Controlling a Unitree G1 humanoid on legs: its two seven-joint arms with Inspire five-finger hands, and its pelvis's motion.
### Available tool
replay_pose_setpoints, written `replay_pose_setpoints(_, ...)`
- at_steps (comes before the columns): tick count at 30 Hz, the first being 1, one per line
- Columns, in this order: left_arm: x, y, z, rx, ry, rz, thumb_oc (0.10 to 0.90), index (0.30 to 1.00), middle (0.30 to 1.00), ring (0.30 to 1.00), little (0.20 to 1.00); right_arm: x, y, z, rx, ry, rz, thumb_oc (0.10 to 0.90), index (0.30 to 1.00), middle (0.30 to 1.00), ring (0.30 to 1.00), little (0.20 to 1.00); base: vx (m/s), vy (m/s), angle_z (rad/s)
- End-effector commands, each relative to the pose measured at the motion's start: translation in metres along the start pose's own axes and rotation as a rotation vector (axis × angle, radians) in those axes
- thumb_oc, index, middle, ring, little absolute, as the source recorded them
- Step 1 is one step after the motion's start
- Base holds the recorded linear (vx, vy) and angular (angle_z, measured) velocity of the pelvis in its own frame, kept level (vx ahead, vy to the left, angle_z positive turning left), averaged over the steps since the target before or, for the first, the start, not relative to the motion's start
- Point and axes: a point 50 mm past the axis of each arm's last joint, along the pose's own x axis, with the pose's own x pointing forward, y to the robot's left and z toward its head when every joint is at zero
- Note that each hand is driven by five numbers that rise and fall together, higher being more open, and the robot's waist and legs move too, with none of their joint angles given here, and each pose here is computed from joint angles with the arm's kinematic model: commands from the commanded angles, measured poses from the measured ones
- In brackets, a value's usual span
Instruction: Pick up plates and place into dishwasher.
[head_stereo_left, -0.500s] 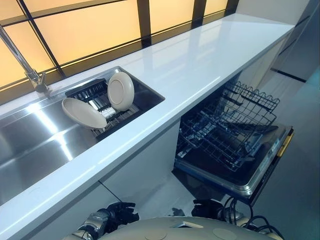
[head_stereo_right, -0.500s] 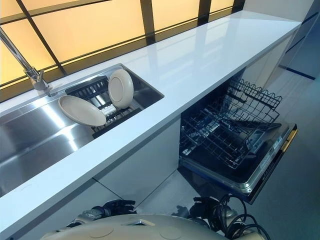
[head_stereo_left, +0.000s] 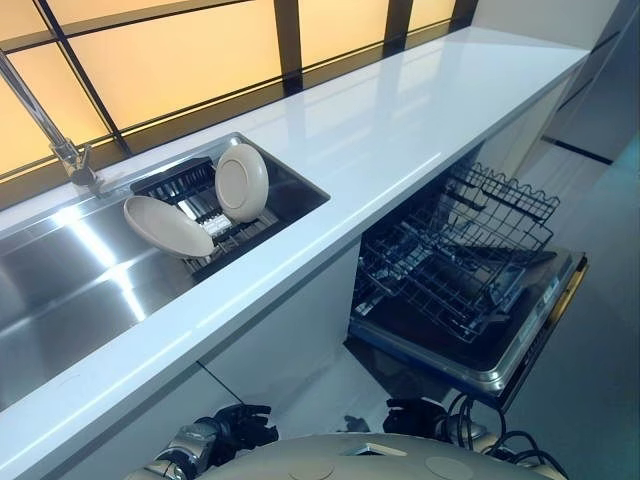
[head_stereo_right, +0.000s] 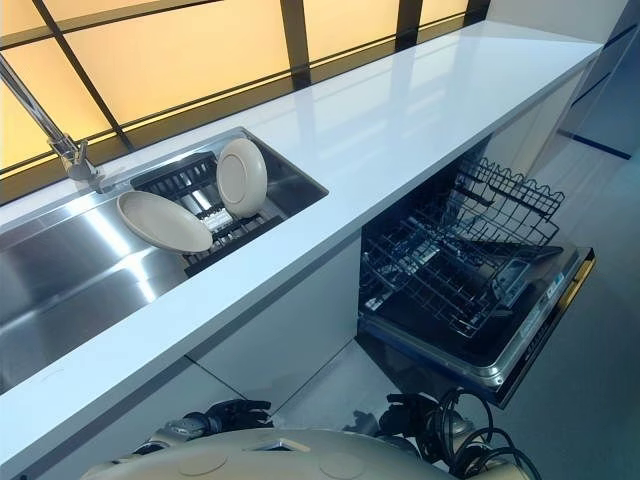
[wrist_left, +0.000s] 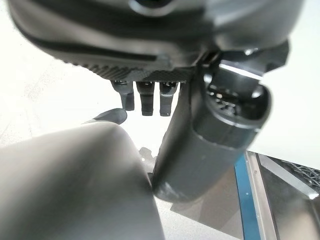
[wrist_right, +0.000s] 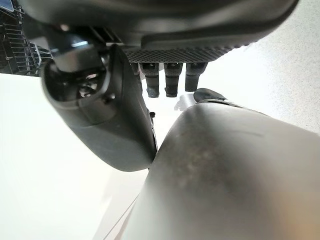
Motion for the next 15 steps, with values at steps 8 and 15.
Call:
replay_pose_setpoints(8,0.003,-0.009,-0.005,0.079,0.043,-0.056,0.800,0.900,0.900,0.900,0.900,0.001,0.005,-0.015,-0.021,0.081,0.026,0.800,0.900,0.900,0.900,0.900,0.00,0.000,0.00)
replay_pose_setpoints(15,0.002,-0.005,0.021,0.194,-0.136,0.006,0.800,0.900,0.900,0.900,0.900,0.000,0.004,-0.014,-0.034,0.082,0.025,0.800,0.900,0.900,0.900,0.900,0.00,0.000,0.00)
